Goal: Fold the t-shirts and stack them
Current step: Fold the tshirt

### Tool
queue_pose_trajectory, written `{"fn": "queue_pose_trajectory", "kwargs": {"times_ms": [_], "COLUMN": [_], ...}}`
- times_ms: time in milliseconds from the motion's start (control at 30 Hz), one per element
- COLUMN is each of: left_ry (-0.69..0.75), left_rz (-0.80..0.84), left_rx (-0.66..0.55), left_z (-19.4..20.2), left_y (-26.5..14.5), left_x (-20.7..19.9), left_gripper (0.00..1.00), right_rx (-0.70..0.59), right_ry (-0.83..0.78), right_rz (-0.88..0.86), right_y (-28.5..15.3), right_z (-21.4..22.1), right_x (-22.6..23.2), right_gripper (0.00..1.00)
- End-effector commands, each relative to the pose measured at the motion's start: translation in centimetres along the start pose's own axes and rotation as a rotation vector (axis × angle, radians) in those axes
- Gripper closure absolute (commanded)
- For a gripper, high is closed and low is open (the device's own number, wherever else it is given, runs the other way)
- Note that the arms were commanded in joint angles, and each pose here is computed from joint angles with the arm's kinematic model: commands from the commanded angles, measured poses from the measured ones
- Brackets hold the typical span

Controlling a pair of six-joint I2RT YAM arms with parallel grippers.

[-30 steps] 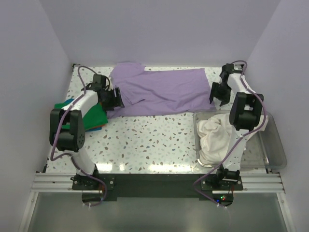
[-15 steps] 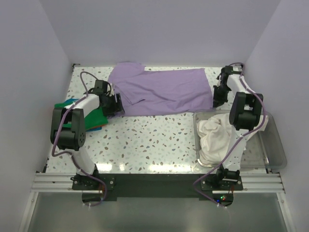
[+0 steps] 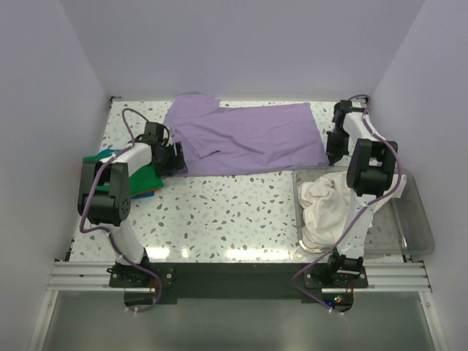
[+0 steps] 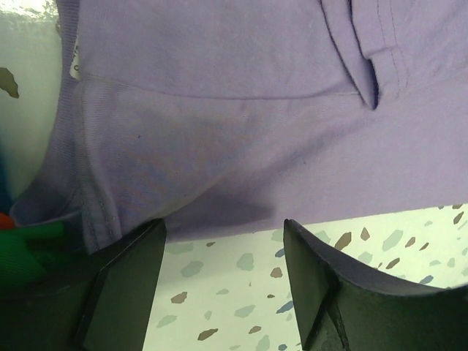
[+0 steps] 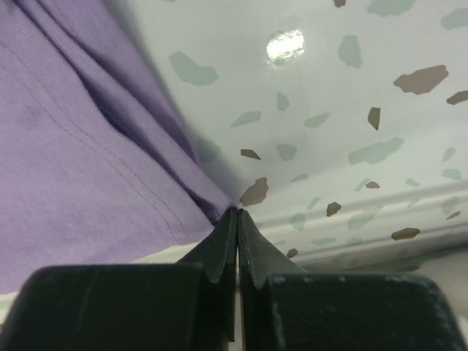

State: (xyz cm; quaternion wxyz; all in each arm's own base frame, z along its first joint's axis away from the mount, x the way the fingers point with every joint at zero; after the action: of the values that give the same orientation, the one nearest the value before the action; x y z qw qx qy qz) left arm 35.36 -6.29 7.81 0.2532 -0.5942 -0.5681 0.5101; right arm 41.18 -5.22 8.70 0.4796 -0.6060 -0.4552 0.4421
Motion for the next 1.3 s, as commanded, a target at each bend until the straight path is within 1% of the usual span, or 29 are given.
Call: {"fn": "queue_pose_trajectory", "kwargs": {"times_ms": [0,267,367,433,500,533,567,600,633,700,733,767,833,867,900,933,967,1000,1067,1133,1167,1200,1267], "left_ry": [0.026,0.041,0.040,0.047,0.058,0.060,0.064,0.069,0.069,0.071,0.075,0.074,0.088,0.096,0.104,0.121,0.123,0.123,0.101,0.077,0.073,0.065,0.063], "left_rz": [-0.058,-0.081,-0.060,-0.023,0.013,0.030,0.060,0.082,0.104,0.113,0.112,0.099,0.085,0.088,0.092,0.090,0.087,0.082,0.080,0.097,0.106,0.114,0.121], "left_rx": [-0.036,-0.045,-0.061,-0.092,-0.113,-0.136,-0.137,-0.144,-0.161,-0.168,-0.178,-0.163,-0.109,-0.083,-0.072,-0.067,-0.057,-0.057,-0.054,-0.053,-0.059,-0.071,-0.093], "left_z": [-0.7,-0.8,-1.1,-2.0,-2.7,-3.6,-4.0,-4.3,-5.2,-5.8,-6.2,-6.1,-5.6,-5.2,-4.9,-4.7,-4.5,-4.5,-4.4,-4.5,-4.5,-4.6,-4.6], "left_y": [0.7,-0.1,-0.8,-1.7,-2.5,-3.1,-3.4,-3.8,-4.4,-4.7,-5.0,-4.6,-4.2,-3.6,-3.3,-2.8,-2.3,-2.1,-1.8,-1.8,-2.1,-2.2,-2.9], "left_x": [0.8,0.9,0.5,-0.5,-1.7,-2.4,-3.1,-3.7,-4.4,-4.8,-4.9,-4.7,-4.4,-4.2,-4.1,-3.8,-3.6,-3.5,-3.5,-3.8,-4.0,-4.2,-4.4], "left_gripper": [0.29,0.29,0.29,0.29,0.28,0.27,0.27,0.27,0.27,0.26,0.26,0.26,0.26,0.26,0.26,0.26,0.26,0.26,0.26,0.26,0.26,0.26,0.26], "right_rx": [-0.070,-0.079,-0.081,-0.080,-0.082,-0.088,-0.093,-0.108,-0.118,-0.155,-0.171,-0.179,-0.220,-0.231,-0.268,-0.272,-0.286,-0.332,-0.338,-0.359,-0.345,-0.371,-0.379], "right_ry": [0.038,0.042,0.044,0.044,0.042,0.044,0.045,0.046,0.049,0.057,0.064,0.082,0.107,0.139,0.151,0.163,0.176,0.199,0.218,0.219,0.209,0.188,0.174], "right_rz": [0.088,0.137,0.146,0.134,0.115,0.090,0.076,0.058,0.048,0.008,-0.008,-0.065,-0.124,-0.159,-0.183,-0.200,-0.216,-0.252,-0.284,-0.316,-0.310,-0.304,-0.289], "right_y": [-1.9,-1.9,-2.2,-2.5,-2.9,-3.2,-3.5,-4.3,-4.8,-6.4,-7.0,-7.6,-8.5,-8.6,-8.5,-8.4,-8.3,-8.3,-7.5,-7.7,-6.6,-6.8,-6.1], "right_z": [-1.4,-2.3,-2.2,-2.1,-2.0,-2.1,-2.1,-2.2,-2.3,-2.5,-2.5,-2.5,-2.7,-2.8,-3.4,-3.1,-3.3,-4.2,-4.7,-5.8,-6.1,-6.8,-7.4], "right_x": [-1.6,-2.3,-2.5,-2.3,-2.1,-1.9,-1.8,-1.6,-1.6,-1.4,-1.2,-0.5,0.1,0.5,0.9,1.2,1.4,1.9,2.4,3.0,3.3,3.5,3.5], "right_gripper": [1.00,1.00,1.00,1.00,0.88,0.79,0.69,0.50,0.42,0.31,0.30,0.29,0.27,0.27,0.27,0.27,0.28,0.28,0.31,0.33,0.35,0.36,0.38]}}
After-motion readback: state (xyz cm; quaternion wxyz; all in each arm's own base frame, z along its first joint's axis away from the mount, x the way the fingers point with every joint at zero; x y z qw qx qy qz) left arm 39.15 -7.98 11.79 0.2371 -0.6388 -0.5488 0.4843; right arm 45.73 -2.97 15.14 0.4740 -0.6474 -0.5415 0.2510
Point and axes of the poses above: each gripper's point midway between its finger pads, its own y axis out along the fingers, its own x axis along the line the jaws close on, z = x × y, the point moved 6 cm from there along -y, back along the fingers, and after that the axes turned 3 degrees about -y, right-handed, at the moved point
